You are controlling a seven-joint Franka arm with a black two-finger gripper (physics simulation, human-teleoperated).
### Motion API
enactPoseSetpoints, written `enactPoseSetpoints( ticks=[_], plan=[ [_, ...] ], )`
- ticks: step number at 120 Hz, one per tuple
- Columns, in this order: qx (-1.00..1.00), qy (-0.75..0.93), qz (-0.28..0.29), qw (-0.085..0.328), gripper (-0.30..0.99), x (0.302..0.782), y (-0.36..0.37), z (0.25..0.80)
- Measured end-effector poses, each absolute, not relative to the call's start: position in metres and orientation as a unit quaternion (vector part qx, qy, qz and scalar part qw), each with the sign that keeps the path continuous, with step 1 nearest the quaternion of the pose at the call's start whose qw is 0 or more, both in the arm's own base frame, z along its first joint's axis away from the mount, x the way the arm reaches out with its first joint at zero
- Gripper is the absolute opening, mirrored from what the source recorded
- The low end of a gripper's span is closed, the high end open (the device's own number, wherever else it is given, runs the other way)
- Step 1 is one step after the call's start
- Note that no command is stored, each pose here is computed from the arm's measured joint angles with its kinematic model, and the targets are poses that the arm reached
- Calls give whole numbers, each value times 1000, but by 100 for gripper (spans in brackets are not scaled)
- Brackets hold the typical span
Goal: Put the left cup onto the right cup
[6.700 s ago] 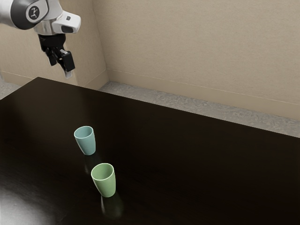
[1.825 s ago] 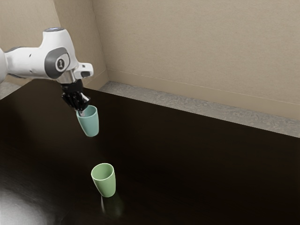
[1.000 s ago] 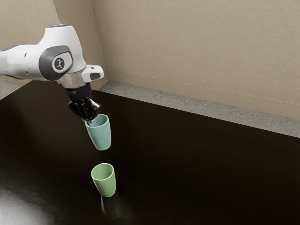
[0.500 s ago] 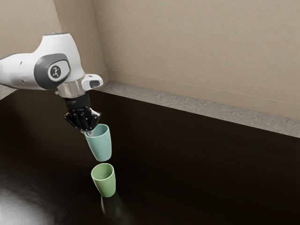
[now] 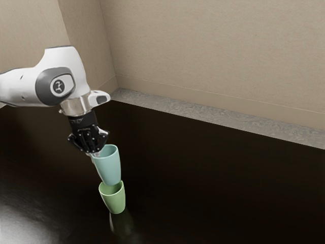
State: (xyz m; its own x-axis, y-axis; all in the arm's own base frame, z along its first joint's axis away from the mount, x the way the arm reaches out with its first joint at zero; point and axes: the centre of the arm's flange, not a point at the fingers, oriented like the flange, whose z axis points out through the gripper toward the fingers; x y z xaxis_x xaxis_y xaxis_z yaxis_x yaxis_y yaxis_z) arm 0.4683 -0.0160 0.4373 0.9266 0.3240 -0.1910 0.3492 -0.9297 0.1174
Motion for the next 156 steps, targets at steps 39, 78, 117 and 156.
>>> enactPoseSetpoints(
  ticks=[39,78,117,156],
  plan=[
    [977,183,-92,62,-9,462,-32,435],
    [976,195,-93,41,-9,459,-33,428],
    [976,201,-78,26,-9,462,-28,427],
    [977,204,-64,25,-9,468,-27,424]
  ],
)
